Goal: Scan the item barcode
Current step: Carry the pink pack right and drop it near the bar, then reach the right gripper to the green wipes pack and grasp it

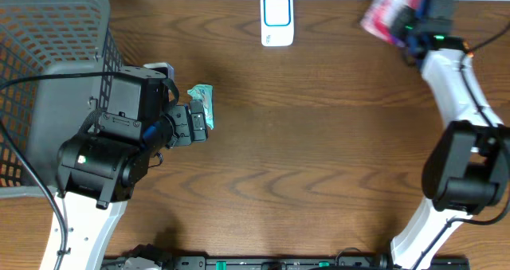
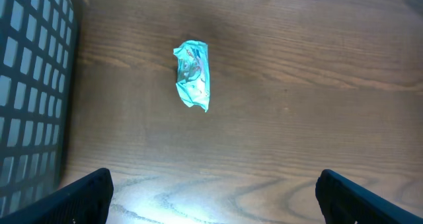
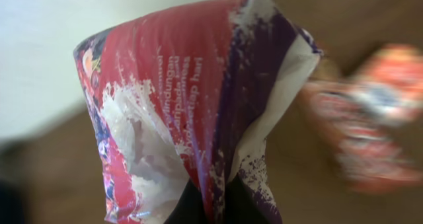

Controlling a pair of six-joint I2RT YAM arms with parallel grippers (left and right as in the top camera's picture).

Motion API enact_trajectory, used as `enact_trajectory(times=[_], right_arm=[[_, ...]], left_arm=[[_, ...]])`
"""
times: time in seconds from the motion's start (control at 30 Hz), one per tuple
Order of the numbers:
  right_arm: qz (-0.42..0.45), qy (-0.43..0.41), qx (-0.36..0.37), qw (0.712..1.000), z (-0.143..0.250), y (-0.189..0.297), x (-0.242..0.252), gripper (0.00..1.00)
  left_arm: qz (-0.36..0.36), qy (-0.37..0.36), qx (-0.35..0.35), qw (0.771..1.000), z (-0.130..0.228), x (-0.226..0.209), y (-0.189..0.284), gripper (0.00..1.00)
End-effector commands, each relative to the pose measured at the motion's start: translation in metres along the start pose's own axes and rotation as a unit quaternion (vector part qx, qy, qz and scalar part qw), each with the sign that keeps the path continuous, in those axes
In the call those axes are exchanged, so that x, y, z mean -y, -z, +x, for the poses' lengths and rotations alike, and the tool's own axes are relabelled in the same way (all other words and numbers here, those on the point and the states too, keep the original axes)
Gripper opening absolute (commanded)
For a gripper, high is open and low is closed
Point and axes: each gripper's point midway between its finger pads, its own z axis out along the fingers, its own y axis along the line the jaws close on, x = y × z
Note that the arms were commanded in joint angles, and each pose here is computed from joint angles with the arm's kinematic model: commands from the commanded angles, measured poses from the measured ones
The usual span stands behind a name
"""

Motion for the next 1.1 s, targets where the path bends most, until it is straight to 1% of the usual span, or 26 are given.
enact_trajectory(times=[0.0, 0.07, 0.1, 0.13, 0.17, 0.2, 0.27, 0.37, 0.47, 0.5, 0.53, 0.57, 0.63, 0.67, 0.73, 0.8, 0.83, 0.9, 1.07], right_arm=[[0.034, 0.114, -0.040, 0.992, 0.013, -0.011, 0.040, 0.01], [0.060, 0.110, -0.054, 0.991, 0.016, -0.015, 0.065, 0.01], [0.068, 0.105, -0.057, 0.991, 0.016, -0.016, 0.073, 0.06], [0.073, 0.098, -0.060, 0.991, 0.016, -0.015, 0.081, 0.20], [0.078, 0.093, -0.060, 0.991, 0.015, -0.015, 0.088, 0.49], [0.081, 0.092, -0.058, 0.991, 0.011, -0.011, 0.091, 0.65], [0.093, 0.092, -0.049, 0.990, 0.004, -0.002, 0.093, 0.69], [0.088, 0.093, -0.030, 0.991, -0.010, 0.017, 0.085, 0.70], [0.055, 0.088, -0.010, 0.995, -0.025, 0.046, 0.062, 0.74], [0.026, 0.090, -0.006, 0.996, -0.028, 0.057, 0.048, 0.82], [-0.016, 0.093, -0.006, 0.995, -0.029, 0.070, 0.029, 0.93], [-0.059, 0.097, -0.008, 0.994, -0.028, 0.082, 0.010, 0.99], [-0.164, 0.105, -0.021, 0.981, -0.021, 0.110, -0.034, 0.99], [-0.227, 0.110, -0.031, 0.967, -0.015, 0.128, -0.058, 0.99], [-0.333, 0.119, -0.054, 0.934, 0.000, 0.159, -0.100, 0.99], [-0.410, 0.121, -0.085, 0.900, 0.019, 0.182, -0.134, 0.99], [-0.432, 0.122, -0.100, 0.888, 0.029, 0.189, -0.147, 0.99], [-0.450, 0.130, -0.136, 0.873, 0.054, 0.196, -0.169, 0.99], [-0.446, 0.172, -0.209, 0.853, 0.122, 0.199, -0.213, 0.99]], left_arm=[[-0.006, -0.001, 0.006, 1.000, -0.003, -0.002, 0.002, 0.98], [-0.006, -0.001, 0.006, 1.000, -0.003, -0.002, 0.002, 0.98], [-0.006, -0.001, 0.006, 1.000, -0.003, -0.002, 0.002, 0.98], [-0.006, -0.001, 0.006, 1.000, -0.003, -0.002, 0.002, 0.98], [-0.006, -0.001, 0.006, 1.000, -0.003, -0.002, 0.002, 0.98], [-0.006, -0.001, 0.006, 1.000, -0.003, -0.002, 0.002, 0.98], [-0.006, -0.001, 0.006, 1.000, -0.003, -0.002, 0.002, 0.98], [-0.006, -0.001, 0.006, 1.000, -0.003, -0.002, 0.002, 0.98], [-0.006, -0.001, 0.006, 1.000, -0.003, -0.002, 0.002, 0.98], [-0.005, -0.001, 0.006, 1.000, -0.003, -0.002, 0.002, 0.98], [-0.006, -0.001, 0.006, 1.000, -0.003, -0.002, 0.002, 0.98], [-0.006, -0.001, 0.006, 1.000, -0.003, -0.002, 0.002, 0.98], [-0.006, -0.001, 0.006, 1.000, -0.003, -0.002, 0.002, 0.98], [-0.006, -0.001, 0.006, 1.000, -0.003, -0.002, 0.002, 0.98], [-0.005, -0.001, 0.006, 1.000, -0.003, -0.002, 0.002, 0.98], [-0.006, -0.001, 0.006, 1.000, -0.003, -0.002, 0.002, 0.98], [-0.005, -0.001, 0.006, 1.000, -0.003, -0.002, 0.002, 0.98], [-0.006, -0.001, 0.006, 1.000, -0.003, -0.002, 0.002, 0.98], [-0.006, -0.001, 0.006, 1.000, -0.003, -0.002, 0.002, 0.98]])
